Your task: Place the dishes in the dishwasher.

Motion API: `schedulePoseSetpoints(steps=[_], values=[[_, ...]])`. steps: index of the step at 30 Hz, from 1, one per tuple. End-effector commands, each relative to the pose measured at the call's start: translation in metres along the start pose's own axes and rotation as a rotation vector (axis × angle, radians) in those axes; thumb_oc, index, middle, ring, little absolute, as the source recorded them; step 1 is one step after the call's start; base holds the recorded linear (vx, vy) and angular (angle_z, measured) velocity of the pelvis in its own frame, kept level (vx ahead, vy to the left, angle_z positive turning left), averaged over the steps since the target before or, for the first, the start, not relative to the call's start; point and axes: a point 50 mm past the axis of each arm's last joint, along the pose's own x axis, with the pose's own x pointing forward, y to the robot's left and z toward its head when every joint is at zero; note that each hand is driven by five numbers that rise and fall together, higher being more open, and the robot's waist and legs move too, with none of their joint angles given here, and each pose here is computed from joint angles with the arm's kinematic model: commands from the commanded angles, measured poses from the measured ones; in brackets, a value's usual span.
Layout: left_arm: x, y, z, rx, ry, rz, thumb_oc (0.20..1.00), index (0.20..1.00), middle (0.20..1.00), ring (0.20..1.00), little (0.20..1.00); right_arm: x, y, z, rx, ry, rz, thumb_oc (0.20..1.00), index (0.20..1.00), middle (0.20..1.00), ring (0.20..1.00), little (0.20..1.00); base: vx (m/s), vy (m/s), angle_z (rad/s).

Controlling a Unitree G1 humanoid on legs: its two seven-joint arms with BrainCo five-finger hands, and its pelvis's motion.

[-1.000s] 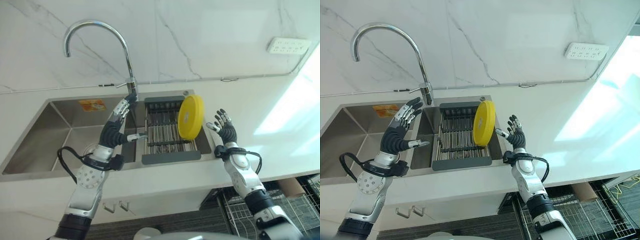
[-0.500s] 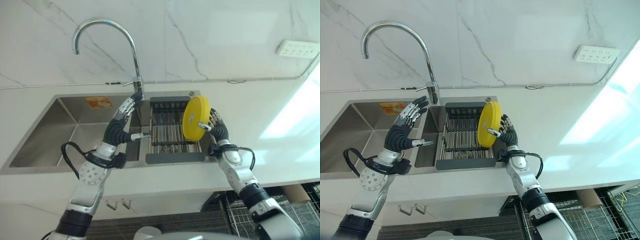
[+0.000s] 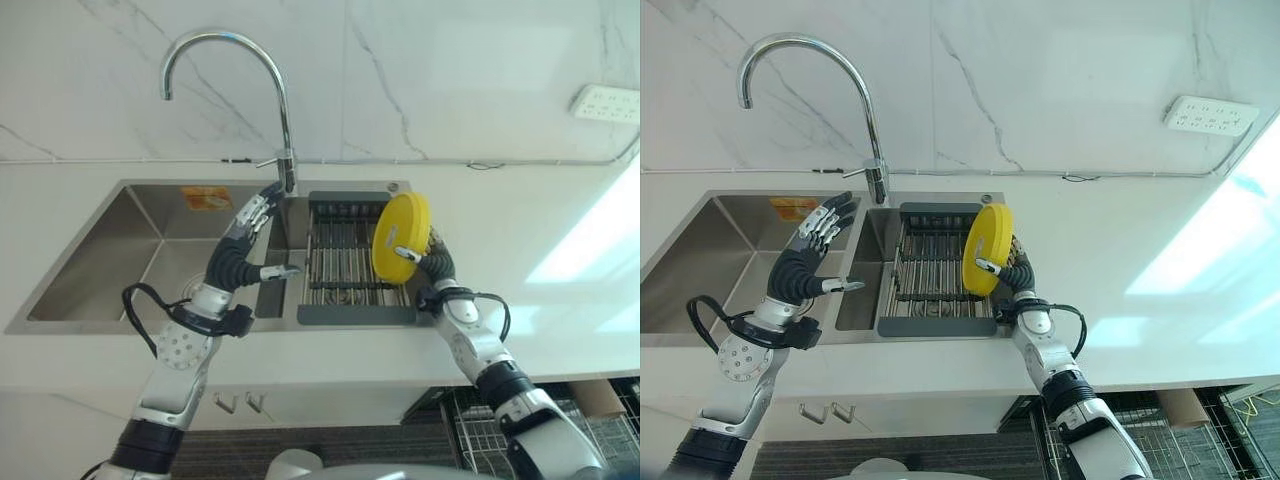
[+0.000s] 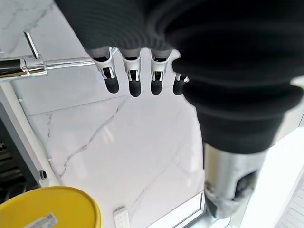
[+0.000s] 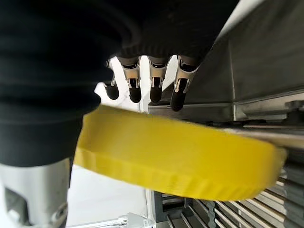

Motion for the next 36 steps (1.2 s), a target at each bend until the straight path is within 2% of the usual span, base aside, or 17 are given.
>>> schedulePoseSetpoints(steps=[1,8,9,10,24,31,34,36], values=[[0.021,-0.006,0.018,-0.021,-0.112,-0.054,1.0,1.0,1.0,1.0,1.0,0.018,0.015,0.031,-0.067,-0.086,0.037,1.0,1.0,1.0,1.0,1.0,0.0,0.0,0.0],[0.024,-0.007,0.017,-0.026,-0.111,-0.063,1.0,1.0,1.0,1.0,1.0,0.022,0.015,0.032,-0.091,-0.066,-0.018,1.0,1.0,1.0,1.0,1.0,0.0,0.001,0.0],[0.025,-0.007,0.017,-0.028,-0.109,-0.062,1.0,1.0,1.0,1.0,1.0,0.023,0.015,0.032,-0.098,-0.064,-0.042,0.275,0.275,0.275,0.275,0.275,0.0,0.0,0.0],[0.025,-0.008,0.017,-0.033,-0.106,-0.057,1.0,1.0,1.0,1.0,1.0,0.024,0.015,0.032,-0.106,-0.061,-0.066,0.2,0.2,0.2,0.2,0.2,0.0,0.0,0.0],[0.027,-0.013,0.01,-0.082,-0.076,-0.038,1.0,1.0,1.0,1.0,1.0,0.023,0.007,0.026,-0.135,-0.047,-0.223,0.2,0.2,0.2,0.2,0.2,0.0,0.0,0.0],[0.028,-0.016,0.008,-0.088,-0.073,-0.037,1.0,1.0,1.0,1.0,1.0,0.02,0.004,0.029,-0.028,-0.088,-0.221,0.2,0.2,0.2,0.2,0.2,0.0,0.0,0.0],[0.026,-0.015,0.008,-0.09,-0.073,-0.032,1.0,1.0,1.0,1.0,1.0,0.016,0.008,0.033,0.2,-0.109,-0.143,0.2,0.2,0.2,0.2,0.2,0.0,0.0,0.0],[0.026,-0.015,0.007,-0.09,-0.071,-0.028,1.0,1.0,1.0,1.0,1.0,0.012,0.011,0.037,0.463,-0.136,-0.083,0.2,0.2,0.2,0.2,0.2,0.0,0.0,0.0]])
